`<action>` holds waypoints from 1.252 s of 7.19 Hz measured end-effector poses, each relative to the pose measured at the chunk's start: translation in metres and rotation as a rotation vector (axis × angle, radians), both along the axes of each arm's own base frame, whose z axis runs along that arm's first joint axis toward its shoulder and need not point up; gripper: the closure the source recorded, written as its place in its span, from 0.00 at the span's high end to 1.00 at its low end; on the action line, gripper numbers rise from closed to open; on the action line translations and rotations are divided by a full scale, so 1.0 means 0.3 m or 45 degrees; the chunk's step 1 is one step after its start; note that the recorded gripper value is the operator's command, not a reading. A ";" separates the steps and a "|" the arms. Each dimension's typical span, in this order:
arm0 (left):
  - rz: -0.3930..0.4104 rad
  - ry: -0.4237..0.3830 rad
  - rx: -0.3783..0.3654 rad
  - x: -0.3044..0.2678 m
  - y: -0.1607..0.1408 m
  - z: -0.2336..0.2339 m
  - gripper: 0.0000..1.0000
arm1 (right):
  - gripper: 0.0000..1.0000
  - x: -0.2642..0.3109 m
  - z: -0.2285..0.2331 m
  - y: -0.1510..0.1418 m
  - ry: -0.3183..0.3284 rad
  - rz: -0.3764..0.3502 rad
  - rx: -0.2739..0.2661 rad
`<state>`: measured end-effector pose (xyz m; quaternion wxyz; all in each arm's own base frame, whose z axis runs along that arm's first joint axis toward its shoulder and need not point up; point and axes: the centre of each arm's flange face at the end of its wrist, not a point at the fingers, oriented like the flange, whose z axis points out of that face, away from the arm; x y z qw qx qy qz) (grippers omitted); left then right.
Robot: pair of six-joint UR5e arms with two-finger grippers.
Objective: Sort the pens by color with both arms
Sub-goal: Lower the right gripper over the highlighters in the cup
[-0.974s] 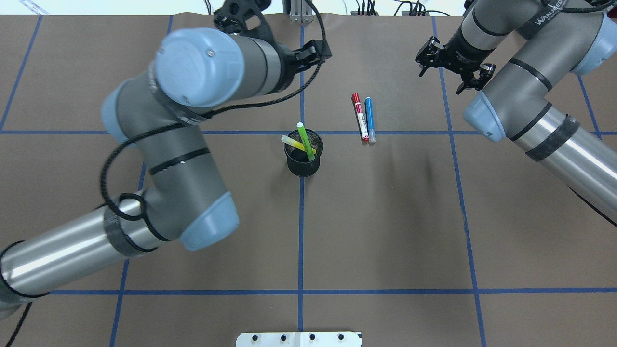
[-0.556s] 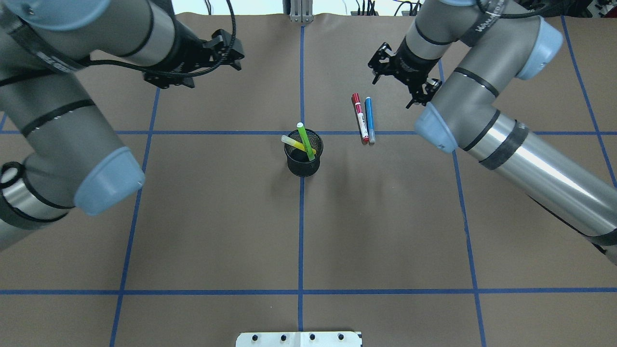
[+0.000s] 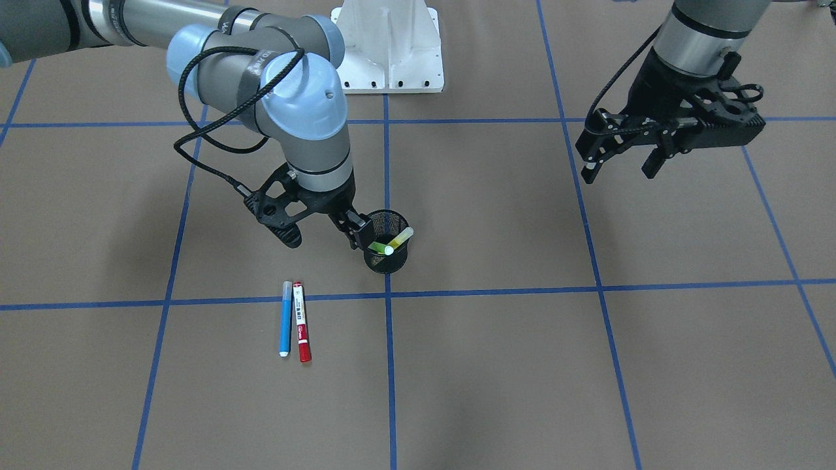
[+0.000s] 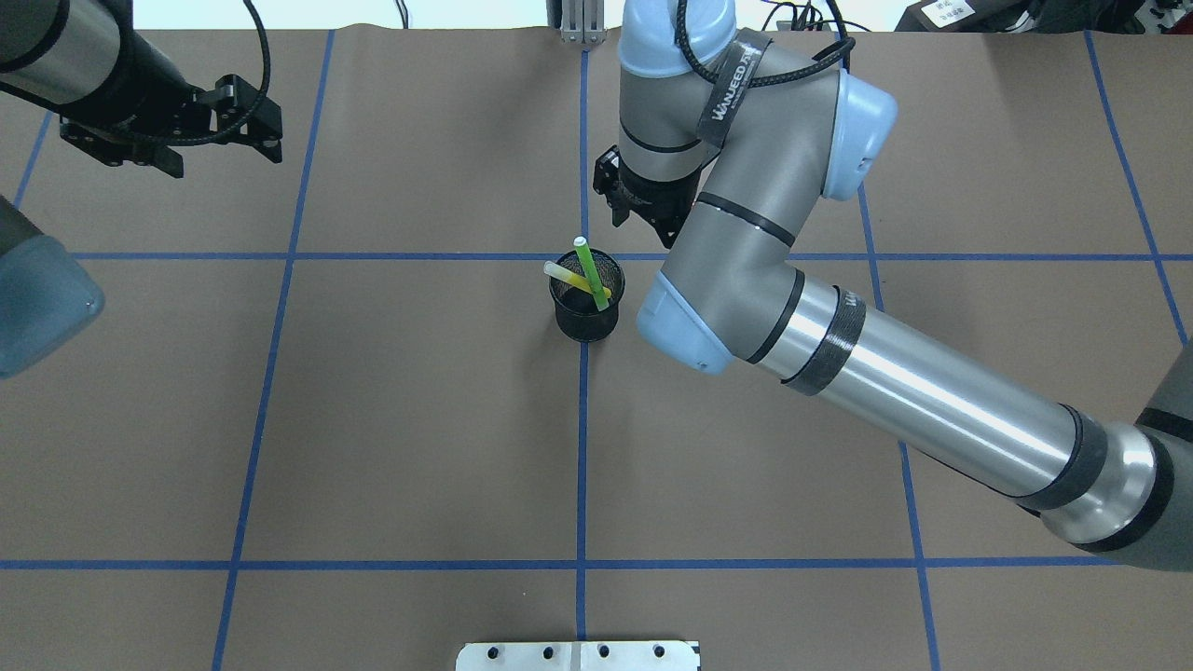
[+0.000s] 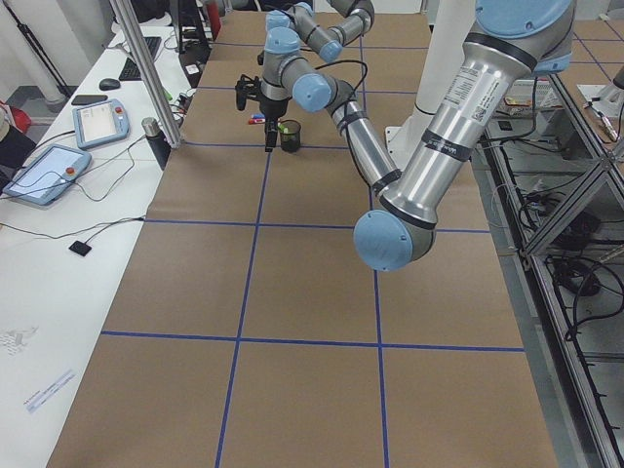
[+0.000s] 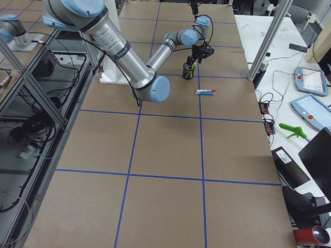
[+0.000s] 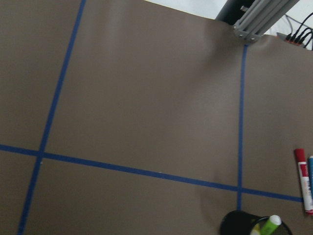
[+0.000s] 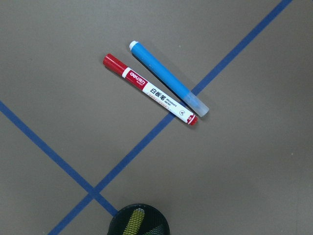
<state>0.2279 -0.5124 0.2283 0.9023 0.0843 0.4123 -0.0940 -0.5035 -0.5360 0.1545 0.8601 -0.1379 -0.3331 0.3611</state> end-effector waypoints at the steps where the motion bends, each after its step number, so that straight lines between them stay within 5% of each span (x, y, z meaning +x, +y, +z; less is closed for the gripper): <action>1: 0.032 -0.041 0.000 -0.024 0.001 0.064 0.99 | 0.99 -0.020 -0.006 0.022 0.006 -0.005 0.008; 5: 0.155 -0.113 -0.055 -0.124 -0.002 0.196 0.99 | 0.98 0.029 -0.055 0.007 -0.112 -0.065 -0.086; 9: 0.302 -0.215 -0.020 -0.235 -0.038 0.321 0.99 | 0.98 0.103 0.142 -0.294 -0.267 -0.072 -0.268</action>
